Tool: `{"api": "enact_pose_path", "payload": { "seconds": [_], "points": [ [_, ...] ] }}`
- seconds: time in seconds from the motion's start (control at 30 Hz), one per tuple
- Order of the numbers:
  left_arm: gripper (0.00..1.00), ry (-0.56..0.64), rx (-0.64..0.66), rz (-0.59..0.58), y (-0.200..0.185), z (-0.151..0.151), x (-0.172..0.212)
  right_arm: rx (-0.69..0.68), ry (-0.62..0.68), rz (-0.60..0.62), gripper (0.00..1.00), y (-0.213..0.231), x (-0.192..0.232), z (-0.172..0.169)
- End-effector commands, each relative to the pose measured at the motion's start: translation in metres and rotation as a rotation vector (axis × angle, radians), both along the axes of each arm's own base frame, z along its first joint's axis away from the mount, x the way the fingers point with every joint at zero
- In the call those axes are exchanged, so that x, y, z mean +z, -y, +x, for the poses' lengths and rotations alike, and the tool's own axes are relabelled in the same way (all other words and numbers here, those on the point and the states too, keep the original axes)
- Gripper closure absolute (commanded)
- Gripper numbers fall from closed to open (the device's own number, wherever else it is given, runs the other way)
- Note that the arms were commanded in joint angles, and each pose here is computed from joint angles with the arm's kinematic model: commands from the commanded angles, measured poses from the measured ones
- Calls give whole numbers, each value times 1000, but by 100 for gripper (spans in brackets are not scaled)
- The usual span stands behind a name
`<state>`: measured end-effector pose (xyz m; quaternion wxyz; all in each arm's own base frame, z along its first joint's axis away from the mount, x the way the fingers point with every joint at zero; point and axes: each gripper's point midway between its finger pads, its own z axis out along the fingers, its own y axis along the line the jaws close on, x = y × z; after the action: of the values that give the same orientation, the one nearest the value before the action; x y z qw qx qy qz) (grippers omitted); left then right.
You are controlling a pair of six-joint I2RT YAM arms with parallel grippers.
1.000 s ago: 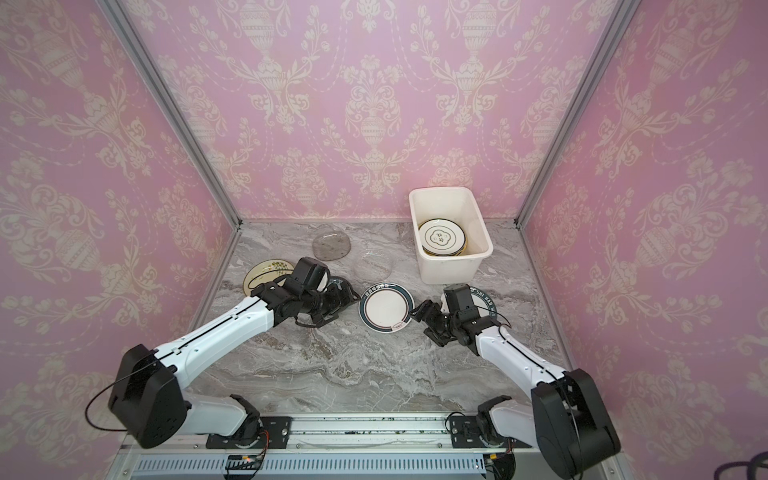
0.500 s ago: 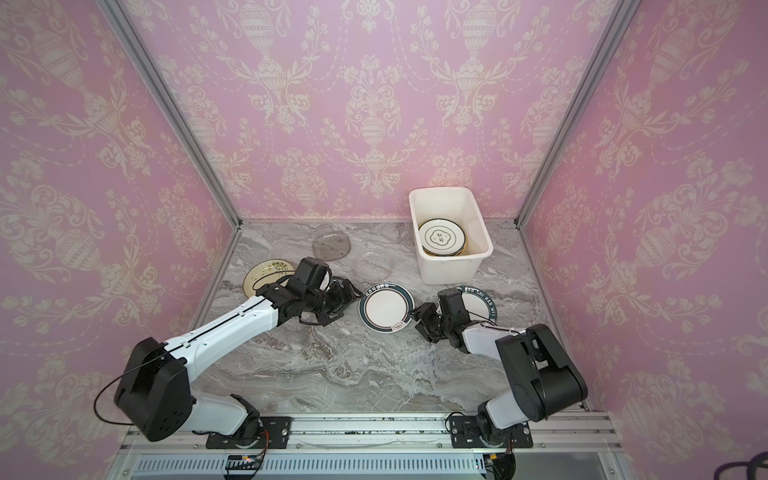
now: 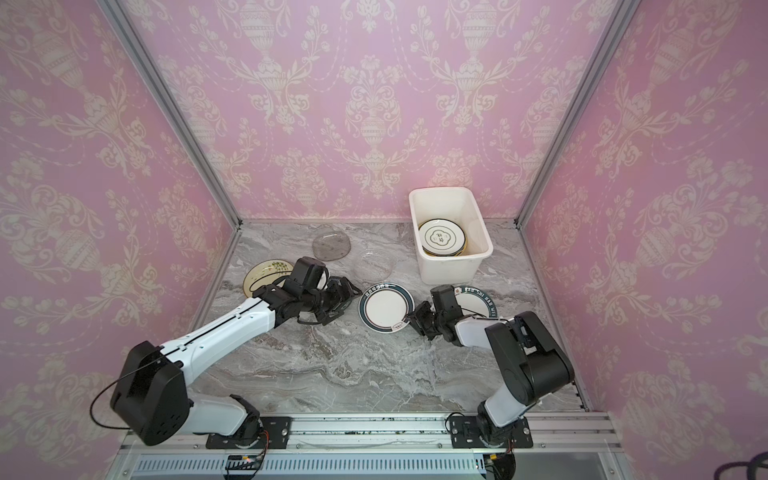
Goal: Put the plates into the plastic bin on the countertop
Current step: 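Move both grippers to the green-and-red rimmed plate from opposite sides, then tilt the rimmed plate up with the right gripper while the left pushes its edge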
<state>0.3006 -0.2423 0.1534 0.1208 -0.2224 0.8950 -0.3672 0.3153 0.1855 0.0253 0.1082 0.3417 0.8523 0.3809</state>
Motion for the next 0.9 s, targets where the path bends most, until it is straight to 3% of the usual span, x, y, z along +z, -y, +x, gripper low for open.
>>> {"api": "enact_pose_path", "payload": {
  "seconds": [0.0, 0.27, 0.47, 0.63, 0.87],
  "points": [
    [9, -4, 18, -27, -4, -2, 4, 29, -63, -61, 82, 2, -7, -13],
    [9, 5, 36, -33, -11, -2, 6, 56, -97, -112, 100, 4, 3, -28],
    [9, 15, 39, -29, -18, -5, 9, 92, -90, -141, 100, 9, 23, -44],
    [9, 26, 9, -11, -23, -9, 11, 122, 12, -121, 100, 11, 64, -51],
    [13, 68, -110, -12, -21, -15, 22, 234, 206, 4, 100, -10, 141, -52]
  ]
}}
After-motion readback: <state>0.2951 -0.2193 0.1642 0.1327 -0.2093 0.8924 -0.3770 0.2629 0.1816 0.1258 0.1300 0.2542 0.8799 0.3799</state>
